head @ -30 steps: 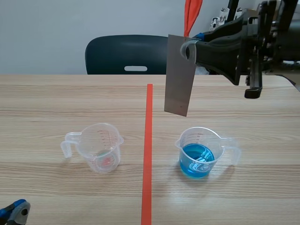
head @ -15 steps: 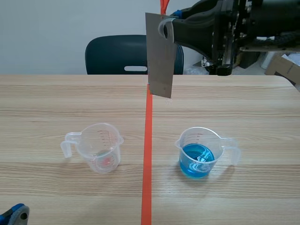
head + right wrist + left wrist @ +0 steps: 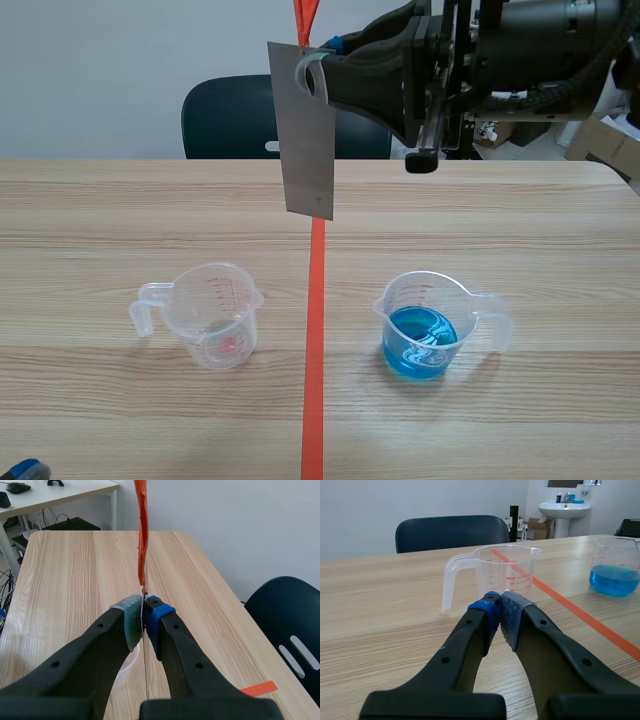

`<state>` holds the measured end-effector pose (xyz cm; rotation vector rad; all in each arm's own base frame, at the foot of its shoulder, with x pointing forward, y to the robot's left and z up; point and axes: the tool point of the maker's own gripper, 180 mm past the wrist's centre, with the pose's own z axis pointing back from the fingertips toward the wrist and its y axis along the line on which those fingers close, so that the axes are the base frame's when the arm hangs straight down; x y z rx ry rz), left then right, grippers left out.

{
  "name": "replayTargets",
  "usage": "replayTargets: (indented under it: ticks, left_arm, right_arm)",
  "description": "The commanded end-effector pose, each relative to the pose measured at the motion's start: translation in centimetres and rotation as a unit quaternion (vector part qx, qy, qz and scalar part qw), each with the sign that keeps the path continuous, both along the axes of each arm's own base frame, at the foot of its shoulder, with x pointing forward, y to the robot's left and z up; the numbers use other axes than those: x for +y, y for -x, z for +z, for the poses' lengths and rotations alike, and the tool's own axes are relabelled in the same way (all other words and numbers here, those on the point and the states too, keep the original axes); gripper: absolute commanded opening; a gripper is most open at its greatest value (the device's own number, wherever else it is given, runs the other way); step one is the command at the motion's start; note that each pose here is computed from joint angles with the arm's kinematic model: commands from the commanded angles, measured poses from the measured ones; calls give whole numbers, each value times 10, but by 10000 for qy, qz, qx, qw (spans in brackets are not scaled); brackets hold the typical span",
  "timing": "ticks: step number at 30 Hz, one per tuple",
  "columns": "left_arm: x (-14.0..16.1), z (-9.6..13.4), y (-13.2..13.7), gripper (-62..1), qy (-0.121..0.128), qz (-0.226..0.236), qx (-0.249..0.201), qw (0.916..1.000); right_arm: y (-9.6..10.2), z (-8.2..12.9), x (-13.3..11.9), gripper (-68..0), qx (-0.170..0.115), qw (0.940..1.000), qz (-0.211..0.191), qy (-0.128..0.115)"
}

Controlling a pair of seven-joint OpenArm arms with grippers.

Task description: Do the redox reaction experiment. move the plate over the left beaker

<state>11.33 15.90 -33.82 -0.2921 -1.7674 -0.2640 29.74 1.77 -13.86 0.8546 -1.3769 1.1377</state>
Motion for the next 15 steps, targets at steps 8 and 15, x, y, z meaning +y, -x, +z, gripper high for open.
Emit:
replayTargets:
  ticks: [8,15]
  left_arm:
    - [13,9,1,-576,-132,202,-188,9995]
    - [12,9,1,-311,-108,216,-191,9995]
  right_arm:
    - [5,-4,29,-669,145,9996,187,120]
    - [10,-9,50,-669,280,9988,308,240]
